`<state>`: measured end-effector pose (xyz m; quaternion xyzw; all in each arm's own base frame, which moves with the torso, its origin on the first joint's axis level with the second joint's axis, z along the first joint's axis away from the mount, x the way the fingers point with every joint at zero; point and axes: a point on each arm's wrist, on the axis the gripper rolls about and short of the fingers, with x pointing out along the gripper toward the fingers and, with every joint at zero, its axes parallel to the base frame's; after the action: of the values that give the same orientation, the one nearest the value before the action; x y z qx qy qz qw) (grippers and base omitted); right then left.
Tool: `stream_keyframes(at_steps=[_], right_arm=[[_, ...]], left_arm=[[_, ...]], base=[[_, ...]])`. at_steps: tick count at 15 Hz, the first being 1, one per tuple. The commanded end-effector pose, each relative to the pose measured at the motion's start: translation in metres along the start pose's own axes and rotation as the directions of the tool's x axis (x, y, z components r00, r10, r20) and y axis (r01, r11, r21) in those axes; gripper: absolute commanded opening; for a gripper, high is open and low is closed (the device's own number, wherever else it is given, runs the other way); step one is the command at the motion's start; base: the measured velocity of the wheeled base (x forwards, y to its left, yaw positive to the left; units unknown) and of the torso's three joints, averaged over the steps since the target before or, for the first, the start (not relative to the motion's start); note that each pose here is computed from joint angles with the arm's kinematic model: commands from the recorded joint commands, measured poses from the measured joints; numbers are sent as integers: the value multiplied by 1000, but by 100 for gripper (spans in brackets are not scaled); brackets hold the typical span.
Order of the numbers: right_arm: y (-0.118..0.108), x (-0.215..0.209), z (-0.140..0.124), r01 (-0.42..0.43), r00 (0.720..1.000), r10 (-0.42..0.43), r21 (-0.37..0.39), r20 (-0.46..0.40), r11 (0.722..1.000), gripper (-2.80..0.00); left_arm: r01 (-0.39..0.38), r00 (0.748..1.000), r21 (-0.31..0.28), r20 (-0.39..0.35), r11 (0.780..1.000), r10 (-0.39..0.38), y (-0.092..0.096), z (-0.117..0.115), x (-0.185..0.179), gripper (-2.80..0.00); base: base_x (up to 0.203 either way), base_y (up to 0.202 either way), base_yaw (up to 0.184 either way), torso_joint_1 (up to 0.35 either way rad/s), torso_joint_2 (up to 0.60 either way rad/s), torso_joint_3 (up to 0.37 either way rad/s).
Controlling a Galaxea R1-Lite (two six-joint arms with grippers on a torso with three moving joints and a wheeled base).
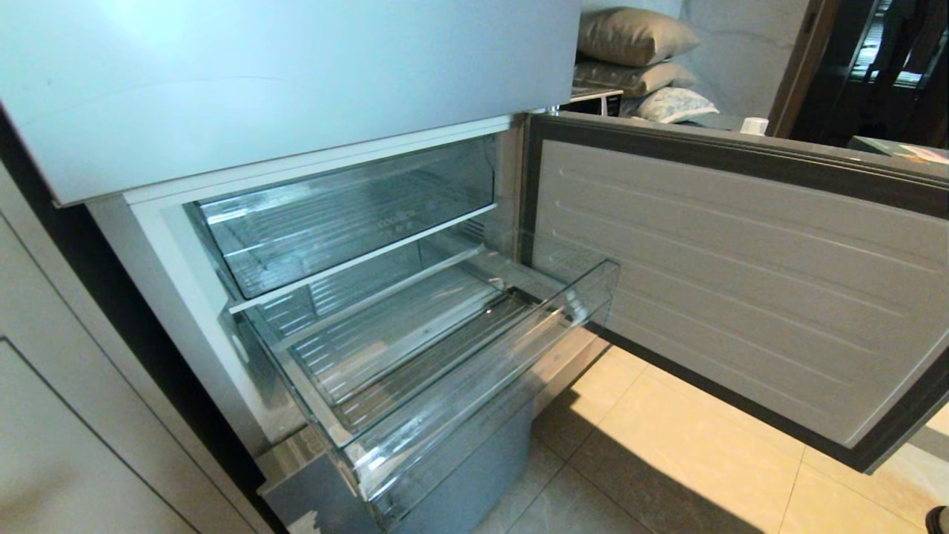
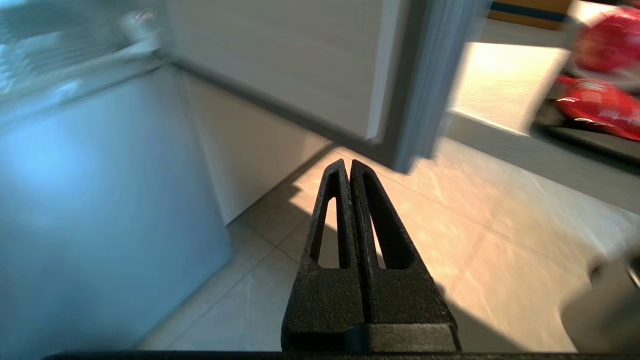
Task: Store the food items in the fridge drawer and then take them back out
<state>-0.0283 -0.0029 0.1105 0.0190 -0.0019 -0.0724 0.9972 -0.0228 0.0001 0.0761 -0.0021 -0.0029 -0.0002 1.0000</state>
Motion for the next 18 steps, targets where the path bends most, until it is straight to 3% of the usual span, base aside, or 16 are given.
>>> stream_keyframes(at_steps=[1,4,6,7,9,11,12,14,16,17,18], right_arm=[[2,17,35,85,993,-80,48,-92,995,-280],[4,35,74,255,964,-239,150,-118,955,-280],[1,54,91,405,912,-383,189,-146,894,-280],[-2,65,99,469,882,-445,202,-151,860,-280],[-19,90,117,609,793,-591,228,-149,759,-280],[-46,111,127,680,730,-667,253,-148,688,-280],[-63,121,130,690,719,-678,267,-150,673,-280],[-88,137,131,691,717,-683,274,-142,669,-280],[-114,148,127,724,683,-718,254,-135,641,-280],[-127,152,124,740,666,-733,245,-140,626,-67],[-140,157,118,752,654,-742,235,-149,616,0]], left_arm=[[0,1000,0,-2,1000,0,0,0,0,-280],[0,1000,0,-1,1000,0,0,0,0,-280],[0,1000,0,-3,1000,0,0,0,0,-280],[0,1000,0,-3,1000,0,0,0,0,-280],[0,1000,0,-2,1000,0,0,0,0,-280],[0,1000,0,-3,1000,0,0,0,0,-280],[0,1000,0,-1,1000,0,0,0,0,-280],[0,1000,0,-2,1000,0,0,0,0,-280],[0,1000,0,-3,1000,0,0,0,0,-280],[0,1000,0,-3,1000,0,0,0,0,-280],[0,1000,0,-3,1000,0,0,0,0,-280]], base=[[0,0,0,0,0,0],[0,0,0,0,0,0],[0,0,0,0,0,0],[0,0,0,0,0,0],[0,0,0,0,0,0],[0,0,0,0,0,0],[0,0,0,0,0,0],[0,0,0,0,0,0],[0,0,0,0,0,0],[0,0,0,0,0,0],[0,0,0,0,0,0]])
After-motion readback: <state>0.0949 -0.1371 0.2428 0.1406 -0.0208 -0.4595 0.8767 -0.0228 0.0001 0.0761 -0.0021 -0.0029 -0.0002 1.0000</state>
